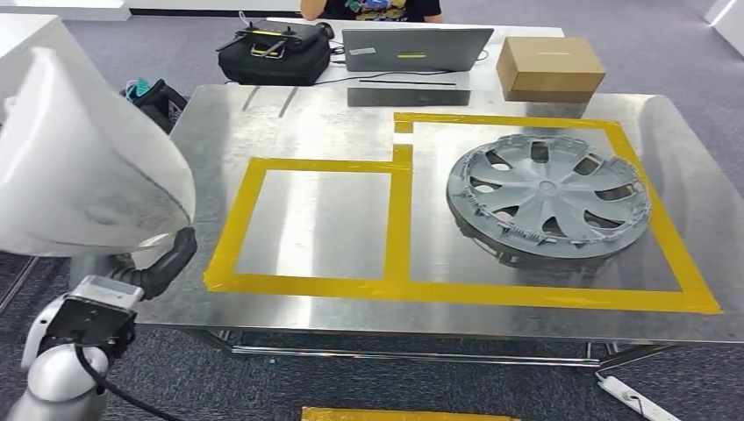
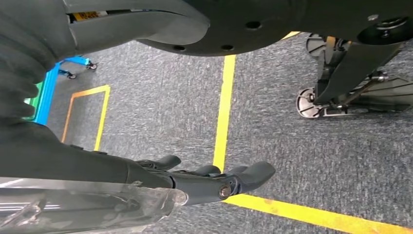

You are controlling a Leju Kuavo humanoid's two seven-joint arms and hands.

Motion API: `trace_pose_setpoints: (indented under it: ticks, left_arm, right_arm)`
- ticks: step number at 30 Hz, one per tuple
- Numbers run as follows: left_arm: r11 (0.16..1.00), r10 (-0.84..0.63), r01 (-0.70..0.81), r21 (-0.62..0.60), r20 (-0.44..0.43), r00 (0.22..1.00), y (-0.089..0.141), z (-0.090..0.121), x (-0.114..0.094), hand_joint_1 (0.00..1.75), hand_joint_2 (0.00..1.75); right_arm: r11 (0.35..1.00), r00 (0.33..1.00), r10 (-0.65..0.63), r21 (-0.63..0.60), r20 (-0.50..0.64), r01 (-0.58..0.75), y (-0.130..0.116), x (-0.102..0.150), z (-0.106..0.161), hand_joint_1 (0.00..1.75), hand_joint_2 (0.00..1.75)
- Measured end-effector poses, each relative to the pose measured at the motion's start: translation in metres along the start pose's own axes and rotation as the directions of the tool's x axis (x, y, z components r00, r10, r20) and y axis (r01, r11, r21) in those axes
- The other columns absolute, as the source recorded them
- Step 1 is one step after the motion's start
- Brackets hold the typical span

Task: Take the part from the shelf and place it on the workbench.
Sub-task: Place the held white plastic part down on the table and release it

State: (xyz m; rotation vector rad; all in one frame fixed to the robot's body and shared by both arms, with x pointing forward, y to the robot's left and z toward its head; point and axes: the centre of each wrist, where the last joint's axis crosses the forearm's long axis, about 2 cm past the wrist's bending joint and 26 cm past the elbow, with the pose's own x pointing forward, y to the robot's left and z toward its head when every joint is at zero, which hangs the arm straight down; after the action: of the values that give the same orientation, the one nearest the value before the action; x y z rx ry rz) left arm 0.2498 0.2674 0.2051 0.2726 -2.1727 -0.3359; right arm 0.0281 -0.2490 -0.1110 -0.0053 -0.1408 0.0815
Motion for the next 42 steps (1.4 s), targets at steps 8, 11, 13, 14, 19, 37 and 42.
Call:
trace_pose_setpoints:
  ticks: [8, 11, 13, 14, 19, 37, 42]
  left_arm:
    - [0.987, 0.077, -0.094, -0.129, -0.131, 0.988, -0.030, -0.018, -0.016, 1.75, 1.75]
    - [0.981, 0.041, -0.076, -0.181, -0.189, 0.981, -0.047, -0.029, -0.028, 1.75, 1.75]
    - [0.975, 0.001, -0.049, -0.215, -0.219, 0.976, -0.059, -0.038, -0.036, 1.75, 1.75]
    - [0.970, -0.012, -0.046, -0.238, -0.240, 0.971, -0.065, -0.042, -0.040, 1.75, 1.75]
    - [0.932, -0.130, 0.006, -0.363, -0.317, 0.940, -0.091, -0.056, -0.062, 1.75, 1.75]
    - [0.545, -0.793, 0.632, -0.550, -0.094, 0.602, -0.112, -0.056, -0.110, 1.75, 1.75]
    - [0.500, -0.823, 0.643, -0.580, -0.086, 0.561, -0.106, -0.048, -0.122, 1.75, 1.75]
  right_arm:
    - [1.000, 1.000, 0.010, 0.002, -0.004, -0.010, 0.000, 0.000, 0.000, 0.00, 1.75]
    - [1.000, 1.000, 0.027, 0.004, 0.003, -0.027, 0.000, 0.003, 0.000, 0.00, 1.75]
    - [0.999, 0.999, 0.038, 0.007, 0.007, -0.038, 0.000, 0.004, 0.000, 0.00, 1.75]
    - [0.999, 0.999, 0.043, 0.008, 0.008, -0.043, 0.001, 0.005, 0.000, 0.00, 1.75]
    - [0.998, 0.998, 0.067, 0.019, 0.016, -0.068, 0.001, 0.010, 0.000, 0.00, 1.75]
    - [0.991, 0.992, 0.127, 0.037, 0.002, -0.127, 0.001, 0.014, -0.001, 0.00, 1.75]
    - [0.990, 0.991, 0.133, 0.038, 0.000, -0.133, 0.001, 0.014, -0.001, 0.00, 1.75]
